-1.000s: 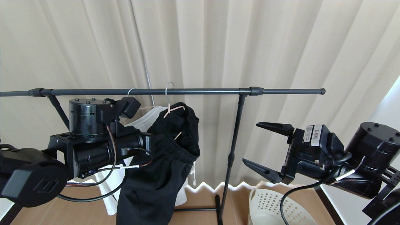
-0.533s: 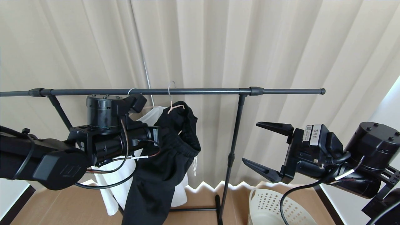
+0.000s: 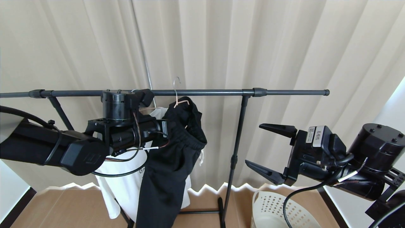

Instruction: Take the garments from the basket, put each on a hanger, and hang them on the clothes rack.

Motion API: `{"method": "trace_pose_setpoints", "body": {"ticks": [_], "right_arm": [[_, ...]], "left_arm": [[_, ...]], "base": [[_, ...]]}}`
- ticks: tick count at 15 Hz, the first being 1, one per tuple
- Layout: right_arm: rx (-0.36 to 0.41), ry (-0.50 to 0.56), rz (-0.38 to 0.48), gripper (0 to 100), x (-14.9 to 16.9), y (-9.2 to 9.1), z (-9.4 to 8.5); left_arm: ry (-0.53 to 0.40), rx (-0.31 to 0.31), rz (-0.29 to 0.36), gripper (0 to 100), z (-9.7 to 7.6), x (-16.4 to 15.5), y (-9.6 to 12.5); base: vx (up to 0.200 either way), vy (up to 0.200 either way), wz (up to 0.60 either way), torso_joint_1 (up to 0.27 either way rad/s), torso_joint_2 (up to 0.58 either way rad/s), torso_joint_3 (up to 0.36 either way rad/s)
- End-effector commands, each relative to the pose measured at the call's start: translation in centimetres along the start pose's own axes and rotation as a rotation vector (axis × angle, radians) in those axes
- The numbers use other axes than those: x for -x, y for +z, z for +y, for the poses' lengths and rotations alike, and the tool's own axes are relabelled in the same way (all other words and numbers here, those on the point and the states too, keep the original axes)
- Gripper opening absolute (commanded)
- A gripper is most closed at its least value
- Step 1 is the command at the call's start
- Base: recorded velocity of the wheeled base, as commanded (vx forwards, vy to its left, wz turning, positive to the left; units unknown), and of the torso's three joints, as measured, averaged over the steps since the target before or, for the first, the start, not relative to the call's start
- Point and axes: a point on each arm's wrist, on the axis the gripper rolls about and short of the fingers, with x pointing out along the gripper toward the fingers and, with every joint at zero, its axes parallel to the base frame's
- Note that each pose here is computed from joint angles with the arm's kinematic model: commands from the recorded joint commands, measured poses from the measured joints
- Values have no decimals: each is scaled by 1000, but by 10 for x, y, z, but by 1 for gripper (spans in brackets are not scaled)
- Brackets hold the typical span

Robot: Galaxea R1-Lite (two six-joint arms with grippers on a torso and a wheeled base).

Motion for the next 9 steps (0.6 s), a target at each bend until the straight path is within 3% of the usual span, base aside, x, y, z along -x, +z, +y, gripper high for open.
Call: {"method": "trace_pose_setpoints", "body": {"ticks": [1, 9], "right_arm": [[-2, 1, 3, 100, 0, -1, 0], [0, 0, 0, 100, 2, 1, 1]], "left_arm": [[6, 3, 5, 0, 4, -8, -1], [17, 13, 54, 0, 9, -26, -16]], "base": [[0, 0, 0, 0, 0, 0], [0, 0, 0, 0, 0, 0]]}}
